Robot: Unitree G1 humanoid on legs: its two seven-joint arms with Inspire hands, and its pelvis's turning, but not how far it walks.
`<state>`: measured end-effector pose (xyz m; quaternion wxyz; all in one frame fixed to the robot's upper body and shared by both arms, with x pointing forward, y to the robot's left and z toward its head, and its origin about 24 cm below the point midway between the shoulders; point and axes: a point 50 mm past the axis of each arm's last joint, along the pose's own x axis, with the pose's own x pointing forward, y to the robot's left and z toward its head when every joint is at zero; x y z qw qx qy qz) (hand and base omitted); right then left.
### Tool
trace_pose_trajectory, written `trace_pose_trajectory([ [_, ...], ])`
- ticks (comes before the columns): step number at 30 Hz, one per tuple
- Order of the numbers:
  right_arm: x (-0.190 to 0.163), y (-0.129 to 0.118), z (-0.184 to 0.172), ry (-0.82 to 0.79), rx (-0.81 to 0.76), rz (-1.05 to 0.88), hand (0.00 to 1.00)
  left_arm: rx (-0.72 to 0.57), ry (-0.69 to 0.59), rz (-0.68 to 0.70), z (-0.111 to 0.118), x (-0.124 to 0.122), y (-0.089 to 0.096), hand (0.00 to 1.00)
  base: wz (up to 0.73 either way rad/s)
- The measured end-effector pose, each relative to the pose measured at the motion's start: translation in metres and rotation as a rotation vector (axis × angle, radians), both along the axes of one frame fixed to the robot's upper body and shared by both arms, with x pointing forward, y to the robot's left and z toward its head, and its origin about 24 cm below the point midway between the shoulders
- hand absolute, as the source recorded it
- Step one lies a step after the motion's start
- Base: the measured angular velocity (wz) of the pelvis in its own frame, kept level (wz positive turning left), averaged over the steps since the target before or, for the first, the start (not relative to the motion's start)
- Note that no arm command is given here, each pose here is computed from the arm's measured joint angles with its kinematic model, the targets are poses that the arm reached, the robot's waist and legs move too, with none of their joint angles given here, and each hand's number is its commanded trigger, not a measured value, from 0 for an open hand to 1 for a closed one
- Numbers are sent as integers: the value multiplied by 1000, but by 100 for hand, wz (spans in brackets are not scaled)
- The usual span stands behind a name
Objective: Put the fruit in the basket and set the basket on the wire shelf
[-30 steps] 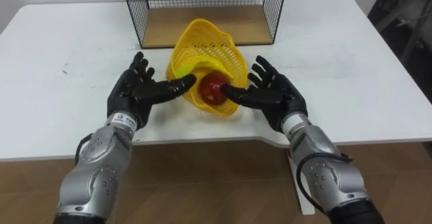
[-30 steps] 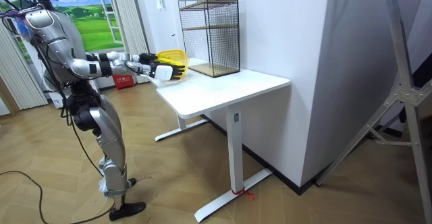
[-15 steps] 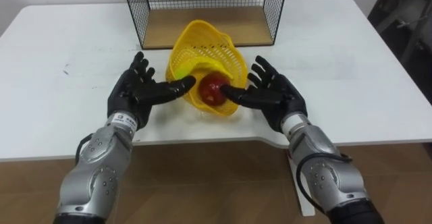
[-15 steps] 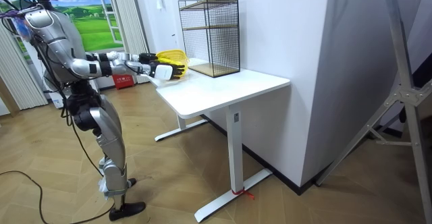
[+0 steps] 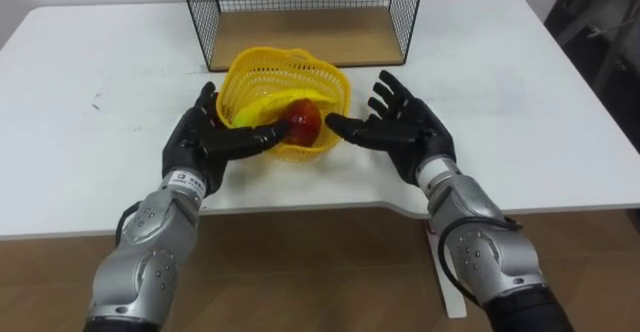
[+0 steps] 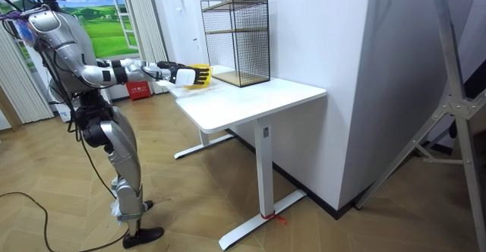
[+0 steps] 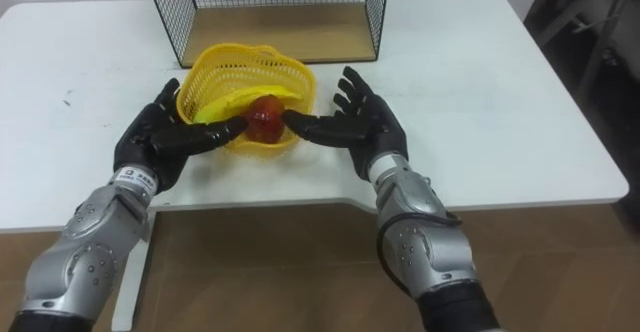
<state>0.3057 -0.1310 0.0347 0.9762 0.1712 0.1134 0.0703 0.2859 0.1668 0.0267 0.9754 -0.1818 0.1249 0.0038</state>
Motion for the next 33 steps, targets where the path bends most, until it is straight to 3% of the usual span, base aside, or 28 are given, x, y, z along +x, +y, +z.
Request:
trace_pose_trajectory([
  [33,1,1,10,-43,5,5,0,-7,26,-7,-8,-1,1,0,0],
])
